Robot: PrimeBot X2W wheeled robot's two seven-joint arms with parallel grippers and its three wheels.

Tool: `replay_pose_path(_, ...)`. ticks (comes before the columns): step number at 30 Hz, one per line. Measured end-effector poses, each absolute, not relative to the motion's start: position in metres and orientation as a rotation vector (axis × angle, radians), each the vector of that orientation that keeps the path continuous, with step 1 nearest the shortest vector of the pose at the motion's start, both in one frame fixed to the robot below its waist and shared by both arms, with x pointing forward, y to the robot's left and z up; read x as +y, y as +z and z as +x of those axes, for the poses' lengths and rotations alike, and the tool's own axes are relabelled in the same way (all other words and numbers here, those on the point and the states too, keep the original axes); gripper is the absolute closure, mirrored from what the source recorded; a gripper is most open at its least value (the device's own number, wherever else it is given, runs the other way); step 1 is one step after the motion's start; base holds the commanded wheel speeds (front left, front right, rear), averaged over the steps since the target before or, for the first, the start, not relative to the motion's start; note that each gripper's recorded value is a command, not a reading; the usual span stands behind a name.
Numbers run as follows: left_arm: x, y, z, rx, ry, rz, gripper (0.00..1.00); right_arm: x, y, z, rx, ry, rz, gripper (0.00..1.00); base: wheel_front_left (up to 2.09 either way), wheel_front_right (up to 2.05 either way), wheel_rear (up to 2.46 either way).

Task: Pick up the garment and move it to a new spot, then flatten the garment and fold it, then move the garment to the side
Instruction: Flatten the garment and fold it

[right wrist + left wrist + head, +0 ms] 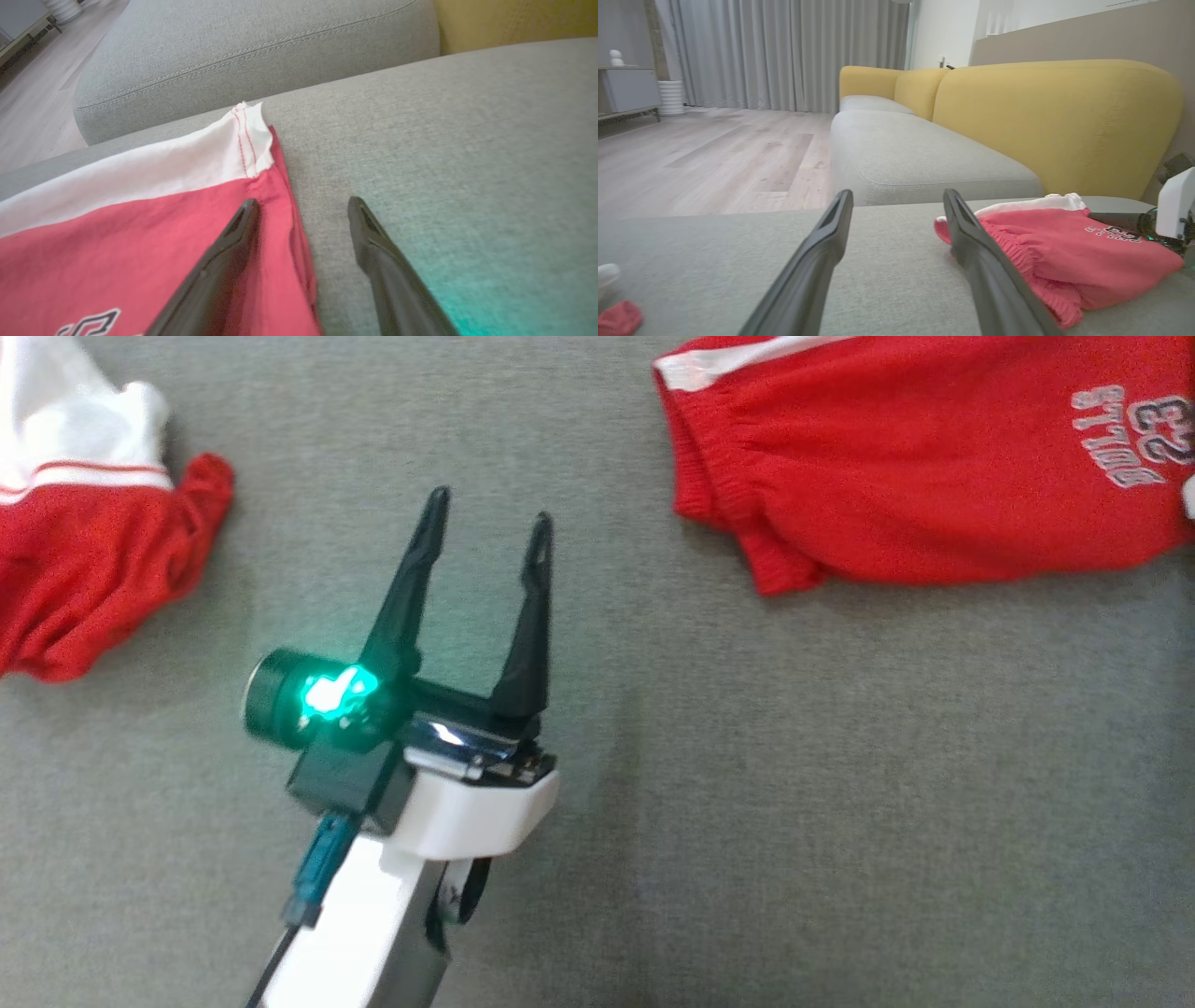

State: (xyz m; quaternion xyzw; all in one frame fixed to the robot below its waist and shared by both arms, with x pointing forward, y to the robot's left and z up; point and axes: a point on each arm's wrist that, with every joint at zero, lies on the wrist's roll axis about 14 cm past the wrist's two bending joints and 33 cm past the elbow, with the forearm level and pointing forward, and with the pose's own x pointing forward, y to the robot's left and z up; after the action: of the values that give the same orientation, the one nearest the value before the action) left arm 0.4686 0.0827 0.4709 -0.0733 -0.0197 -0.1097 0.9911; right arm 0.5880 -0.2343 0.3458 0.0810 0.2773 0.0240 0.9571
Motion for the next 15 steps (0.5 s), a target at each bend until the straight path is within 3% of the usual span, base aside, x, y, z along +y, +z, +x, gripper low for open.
replay_pose_path(1,0.089,0.471,0.466,-0.039,-0.201,-0.143,0.00,-0.231,0.345,0.589,0.575,0.053,0.175,0.28,0.00,0.00,0.00)
replay_pose_path(3,0.096,0.471,0.463,-0.036,-0.179,-0.141,0.00,-0.226,0.344,0.590,0.596,0.068,0.183,1.00,0.00,0.00,0.00)
replay_pose_path(10,0.102,0.484,0.463,-0.077,-0.162,-0.130,0.00,-0.226,0.355,0.580,0.601,0.085,0.166,1.00,0.00,0.00,0.00)
replay_pose_path(15,0.094,0.487,0.461,-0.084,-0.187,-0.135,0.00,-0.277,0.372,0.566,0.574,-0.002,0.104,1.00,0.00,0.00,0.00)
